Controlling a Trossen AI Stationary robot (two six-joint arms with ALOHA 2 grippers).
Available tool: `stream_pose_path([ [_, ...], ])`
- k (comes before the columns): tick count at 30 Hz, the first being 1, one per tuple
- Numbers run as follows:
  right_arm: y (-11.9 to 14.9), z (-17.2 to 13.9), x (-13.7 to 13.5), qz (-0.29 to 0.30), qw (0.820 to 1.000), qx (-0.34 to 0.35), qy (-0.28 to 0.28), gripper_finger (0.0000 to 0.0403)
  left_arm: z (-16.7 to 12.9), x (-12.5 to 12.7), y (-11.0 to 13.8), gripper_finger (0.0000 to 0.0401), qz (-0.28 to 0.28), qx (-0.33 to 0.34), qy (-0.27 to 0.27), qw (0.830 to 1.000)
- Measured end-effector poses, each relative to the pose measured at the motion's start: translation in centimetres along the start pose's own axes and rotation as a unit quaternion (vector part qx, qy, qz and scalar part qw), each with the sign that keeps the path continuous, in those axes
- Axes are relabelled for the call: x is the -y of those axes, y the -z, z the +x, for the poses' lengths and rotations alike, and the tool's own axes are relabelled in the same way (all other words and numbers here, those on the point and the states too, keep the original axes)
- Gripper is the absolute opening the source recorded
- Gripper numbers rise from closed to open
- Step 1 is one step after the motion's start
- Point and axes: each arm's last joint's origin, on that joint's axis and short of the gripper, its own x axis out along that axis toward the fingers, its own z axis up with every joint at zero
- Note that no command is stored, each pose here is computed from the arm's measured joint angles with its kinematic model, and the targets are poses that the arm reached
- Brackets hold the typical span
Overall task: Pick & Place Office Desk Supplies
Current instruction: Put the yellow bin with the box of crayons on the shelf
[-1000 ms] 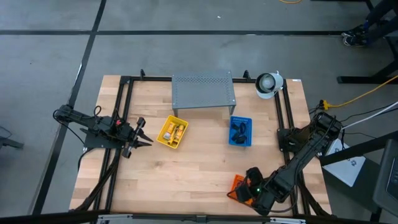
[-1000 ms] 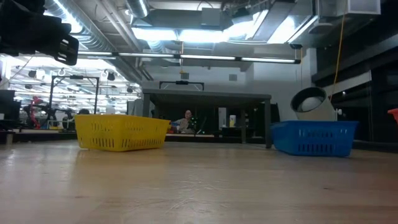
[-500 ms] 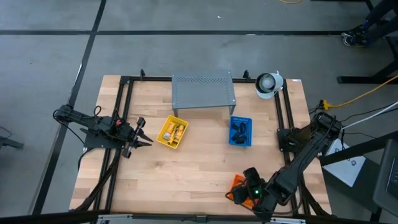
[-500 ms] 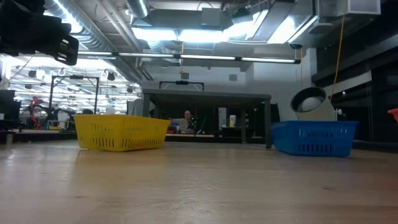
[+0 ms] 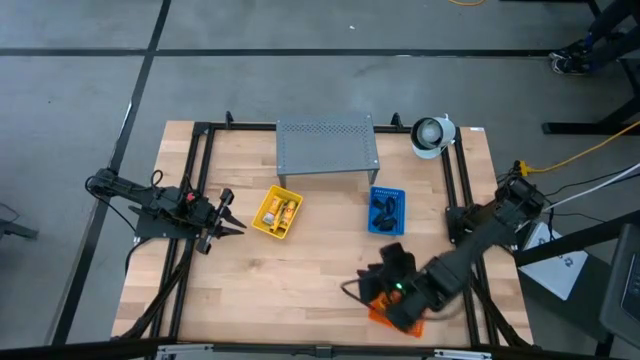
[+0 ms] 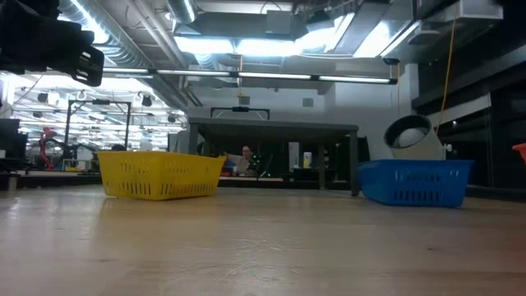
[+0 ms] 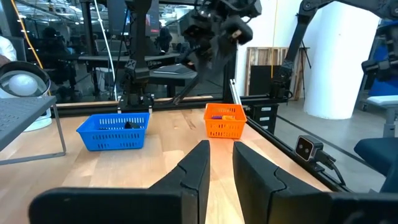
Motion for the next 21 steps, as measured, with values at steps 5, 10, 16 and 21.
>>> stream_pose_path([
  [5, -3.5, 2.8, -1.2, -0.094, 0.993, -0.074, 0.008, 0.0194, 0.0, 0.0, 0.0, 0.0065, 0.0, 0.0, 0.0, 1.0],
  [10, -6.9, 4.8, -1.9, -0.15, 0.987, -0.058, -0.006, 0.0194, 0.0, 0.0, 0.0, 0.0064, 0.0, 0.0, 0.0, 1.0],
  [16, -11.1, 5.3, -3.3, -0.214, 0.975, -0.054, -0.031, 0.0194, 0.0, 0.0, 0.0, 0.0066, 0.0, 0.0, 0.0, 1.0],
  [21, -13.3, 5.9, -3.4, -0.232, 0.972, -0.036, -0.026, 0.0194, 0.0, 0.0, 0.0, 0.0063, 0.0, 0.0, 0.0, 1.0],
])
